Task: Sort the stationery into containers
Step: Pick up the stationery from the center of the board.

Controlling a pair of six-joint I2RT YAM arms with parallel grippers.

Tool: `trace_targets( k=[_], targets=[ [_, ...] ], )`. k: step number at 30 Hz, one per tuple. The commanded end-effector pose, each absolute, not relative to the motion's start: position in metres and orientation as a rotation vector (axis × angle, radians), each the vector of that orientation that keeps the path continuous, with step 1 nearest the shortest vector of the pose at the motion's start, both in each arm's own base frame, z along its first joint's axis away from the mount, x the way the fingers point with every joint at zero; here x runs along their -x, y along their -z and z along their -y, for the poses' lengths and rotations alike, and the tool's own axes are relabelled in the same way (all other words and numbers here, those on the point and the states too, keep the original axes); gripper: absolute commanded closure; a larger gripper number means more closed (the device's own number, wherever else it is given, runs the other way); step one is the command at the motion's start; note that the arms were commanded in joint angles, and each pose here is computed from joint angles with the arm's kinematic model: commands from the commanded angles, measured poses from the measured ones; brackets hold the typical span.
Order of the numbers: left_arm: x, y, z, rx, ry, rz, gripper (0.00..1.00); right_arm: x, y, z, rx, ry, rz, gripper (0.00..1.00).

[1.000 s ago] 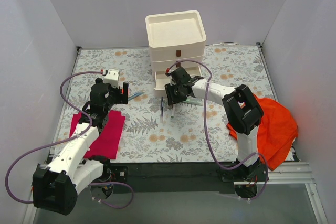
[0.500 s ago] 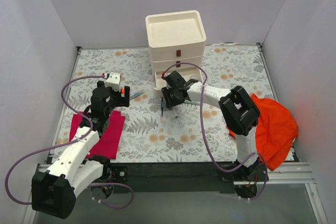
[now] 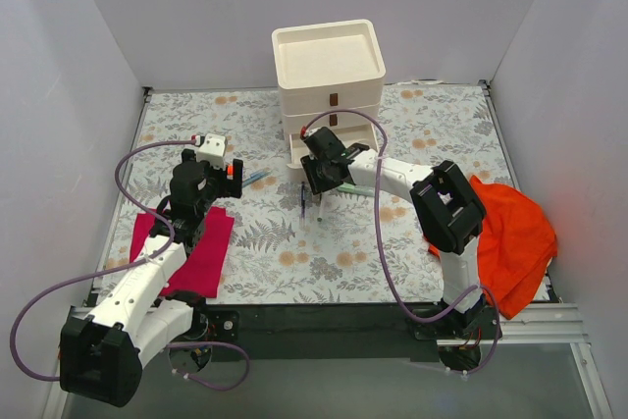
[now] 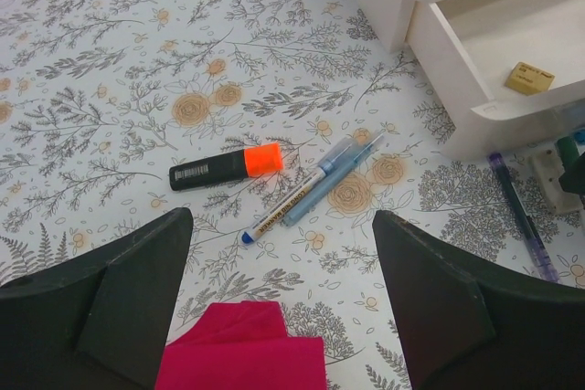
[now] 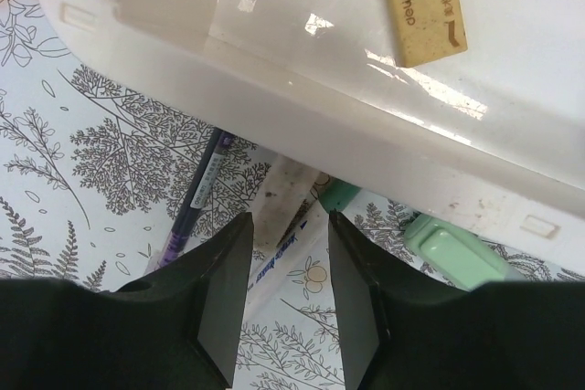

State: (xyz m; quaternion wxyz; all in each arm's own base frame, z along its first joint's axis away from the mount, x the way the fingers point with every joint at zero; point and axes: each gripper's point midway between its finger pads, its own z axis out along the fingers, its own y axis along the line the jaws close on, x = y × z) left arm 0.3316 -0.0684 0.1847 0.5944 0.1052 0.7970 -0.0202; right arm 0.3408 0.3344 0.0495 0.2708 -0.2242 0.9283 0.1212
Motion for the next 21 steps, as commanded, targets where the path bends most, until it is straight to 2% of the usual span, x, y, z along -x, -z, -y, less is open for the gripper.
trace_targets(
  k=[1, 17, 18, 19, 20, 21],
  targets=[
    [-0.335, -0.193, 0.071, -0.254, 0.055, -1.819, 0.19, -0.348, -0.062, -0.345, 0.621, -0.358, -2.453, 0.53],
    [-0.331, -0.184, 0.070, -0.247, 0.050, -1.834, 0.19, -0.341, -0.033, -0.358, 0.647, -0.386, -2.507, 0.55],
    [-0.331, -0.185, 0.070, -0.248, 0.051, -1.832, 0.19, -0.340, -0.032, -0.359, 0.653, -0.376, -2.504, 0.58],
    [-0.330, -0.185, 0.070, -0.247, 0.052, -1.834, 0.19, -0.339, -0.031, -0.361, 0.660, -0.377, -2.504, 0.69],
    [-0.330, -0.184, 0.070, -0.249, 0.053, -1.836, 0.19, -0.338, -0.031, -0.361, 0.665, -0.375, -2.504, 0.98],
    [-0.330, -0.185, 0.070, -0.248, 0.050, -1.835, 0.19, -0.337, -0.032, -0.359, 0.662, -0.354, -2.502, 0.99]
  ],
)
